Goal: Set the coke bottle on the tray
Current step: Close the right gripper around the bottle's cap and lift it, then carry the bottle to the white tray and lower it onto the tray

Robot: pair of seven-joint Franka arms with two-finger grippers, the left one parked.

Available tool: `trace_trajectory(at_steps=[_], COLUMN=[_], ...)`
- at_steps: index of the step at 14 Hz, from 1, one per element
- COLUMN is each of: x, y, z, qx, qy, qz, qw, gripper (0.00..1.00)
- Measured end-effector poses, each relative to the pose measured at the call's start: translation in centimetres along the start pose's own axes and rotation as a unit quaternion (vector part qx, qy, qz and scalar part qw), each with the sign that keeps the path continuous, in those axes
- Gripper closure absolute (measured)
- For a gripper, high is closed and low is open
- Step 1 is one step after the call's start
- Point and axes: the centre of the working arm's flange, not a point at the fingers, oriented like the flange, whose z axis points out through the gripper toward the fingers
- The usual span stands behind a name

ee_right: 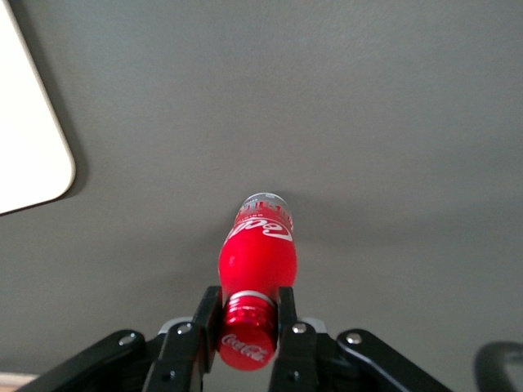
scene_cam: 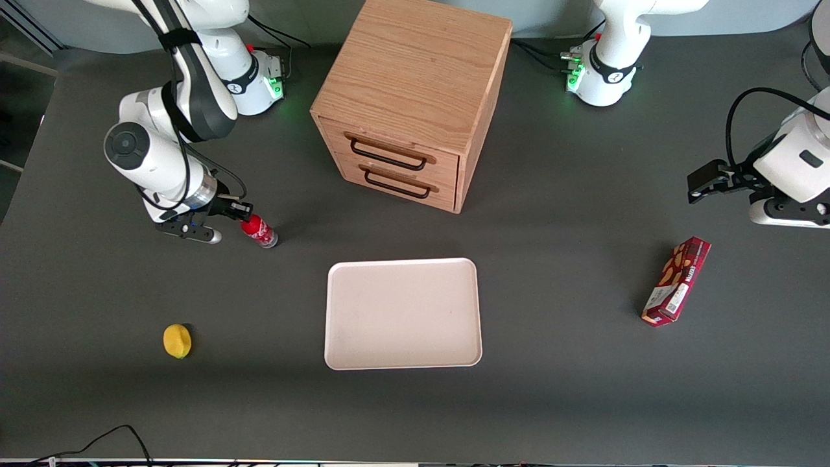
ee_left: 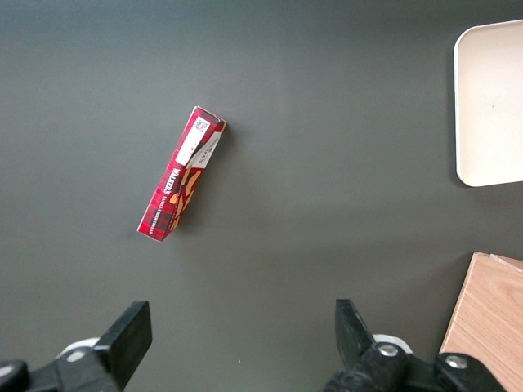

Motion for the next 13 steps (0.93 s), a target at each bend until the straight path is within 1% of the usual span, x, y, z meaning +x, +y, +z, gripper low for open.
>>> trace_trajectory(at_steps=[1,2,5,6,7,8,10,12,13], x=[0.3,0.7,1.7,2.1,2.8,3.8,7.2,11.4,13.3], y=[-0.2,-0.5,-1.2,-1.5,-2.0,-3.2,-6.8,-10.8,-12.7], z=[-3.0,-6.7,-18.6,-21.6,-23.8,-25.1,-25.0,-21.4,-18.9], qx=[-0.007,-0.008,0.005,0.010,0.013,0.018,0.039,0.062,0.074], qy=[-0.001,0.004,0.032,0.035,0.031,0.024,0.011,-0.002,-0.002], qz=[-0.003,-0.005,-0.006,-0.007,-0.008,-0.002,0.033,0.084,0.111], qw=[1.0000,0.9999,0.9994,0.9993,0.9994,0.9995,0.9987,0.9945,0.9910], gripper=[0.69,0.69,0.69,0.69,0.69,0.69,0.69,0.69,0.69])
